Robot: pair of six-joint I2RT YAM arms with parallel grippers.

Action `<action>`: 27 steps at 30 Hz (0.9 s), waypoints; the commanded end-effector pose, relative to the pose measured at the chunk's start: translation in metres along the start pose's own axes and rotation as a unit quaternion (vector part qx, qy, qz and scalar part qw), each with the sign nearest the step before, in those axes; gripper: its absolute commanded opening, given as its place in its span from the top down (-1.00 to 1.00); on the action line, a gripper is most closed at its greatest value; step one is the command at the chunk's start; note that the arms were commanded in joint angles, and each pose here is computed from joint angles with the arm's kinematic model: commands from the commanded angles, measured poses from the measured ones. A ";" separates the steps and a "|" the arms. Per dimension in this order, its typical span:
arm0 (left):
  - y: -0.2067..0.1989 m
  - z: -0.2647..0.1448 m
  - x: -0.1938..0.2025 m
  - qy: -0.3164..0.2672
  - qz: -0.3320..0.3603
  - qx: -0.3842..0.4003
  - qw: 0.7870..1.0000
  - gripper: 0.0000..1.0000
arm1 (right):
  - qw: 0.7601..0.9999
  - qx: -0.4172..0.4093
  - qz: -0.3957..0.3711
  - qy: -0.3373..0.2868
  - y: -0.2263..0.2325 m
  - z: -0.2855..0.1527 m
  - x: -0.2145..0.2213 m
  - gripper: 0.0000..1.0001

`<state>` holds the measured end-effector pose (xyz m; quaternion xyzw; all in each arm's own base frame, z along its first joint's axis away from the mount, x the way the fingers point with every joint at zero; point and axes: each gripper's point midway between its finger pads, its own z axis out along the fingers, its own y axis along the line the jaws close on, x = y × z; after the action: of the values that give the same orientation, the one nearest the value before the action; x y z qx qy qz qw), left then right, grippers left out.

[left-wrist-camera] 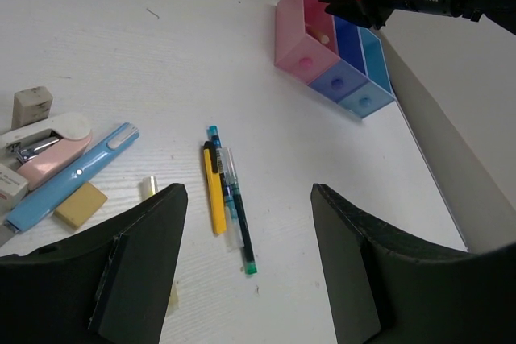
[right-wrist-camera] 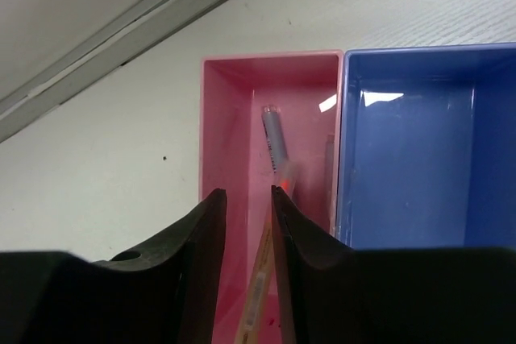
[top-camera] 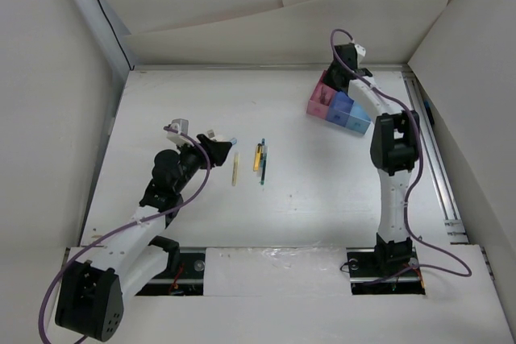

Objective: Sort the stationery into containers
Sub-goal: Place the pen in the storage box, then pick up the pen from the center of the board.

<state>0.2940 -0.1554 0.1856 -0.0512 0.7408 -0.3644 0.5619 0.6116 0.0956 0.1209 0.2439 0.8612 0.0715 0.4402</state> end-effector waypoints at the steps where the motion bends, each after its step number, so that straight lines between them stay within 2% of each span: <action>1: -0.021 0.003 -0.025 -0.032 0.011 0.034 0.999 -0.19 | 0.999 -0.023 0.011 -0.035 0.012 -0.027 -0.034 0.30; 5: -0.021 0.003 -0.025 -0.032 0.011 0.034 0.999 -0.19 | 0.997 -0.044 0.013 -0.058 0.027 -0.061 -0.049 0.22; 7: -0.019 0.004 -0.026 -0.035 0.010 0.030 0.999 -0.19 | 0.996 -0.062 -0.002 -0.059 0.046 -0.080 -0.037 0.19; 8: -0.019 0.004 -0.026 -0.035 0.010 0.030 0.999 -0.19 | 0.997 -0.060 -0.012 -0.043 0.043 -0.082 -0.017 0.22; 9: -0.018 0.004 -0.027 -0.038 0.010 0.027 0.999 -0.19 | 0.995 -0.076 -0.011 -0.059 0.054 -0.102 -0.021 0.30; 10: -0.016 0.005 -0.025 -0.034 0.009 0.024 0.999 -0.16 | 0.995 -0.086 -0.017 -0.056 0.060 -0.111 -0.011 0.47; 11: -0.014 0.005 -0.023 -0.032 0.008 0.017 0.999 -0.16 | 0.993 -0.104 -0.031 -0.045 0.076 -0.123 0.010 0.59; 12: -0.014 0.005 -0.024 -0.031 0.008 0.016 0.999 -0.16 | 0.993 -0.106 -0.043 -0.030 0.073 -0.132 0.032 0.73; 13: -0.011 0.006 -0.024 -0.030 0.007 0.009 0.999 -0.16 | 0.992 -0.117 -0.050 -0.024 0.079 -0.139 0.046 1.00; 14: -0.007 0.006 -0.024 -0.033 0.005 -0.002 0.999 -0.16 | 0.988 -0.135 -0.071 -0.006 0.094 -0.153 0.076 1.00; 15: -0.005 0.006 -0.024 -0.030 0.004 -0.012 0.999 -0.16 | 0.988 -0.128 -0.089 0.012 0.087 -0.155 0.105 1.00; 18: 0.003 0.006 -0.026 -0.034 0.002 -0.035 0.999 -0.14 | 0.978 -0.162 -0.125 0.040 0.109 -0.187 0.168 1.00; 19: 0.005 0.006 -0.026 -0.031 0.001 -0.042 0.999 -0.14 | 0.976 -0.156 -0.142 0.052 0.103 -0.190 0.188 1.00; 23: 0.012 0.008 -0.024 -0.025 -0.001 -0.061 0.998 -0.08 | 0.970 -0.157 -0.168 0.080 0.102 -0.206 0.242 0.91; 26: 0.014 0.008 -0.025 -0.028 -0.001 -0.064 0.998 -0.06 | 0.969 -0.139 -0.184 0.083 0.095 -0.202 0.263 0.72; 27: 0.012 0.007 -0.027 -0.031 0.000 -0.062 0.998 -0.06 | 0.969 -0.140 -0.184 0.088 0.096 -0.203 0.271 0.54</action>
<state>0.3069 -0.1388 0.1733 -0.0950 0.7642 -0.3140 0.5553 0.3360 0.3307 0.0742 -0.0245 0.9198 0.1372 0.3667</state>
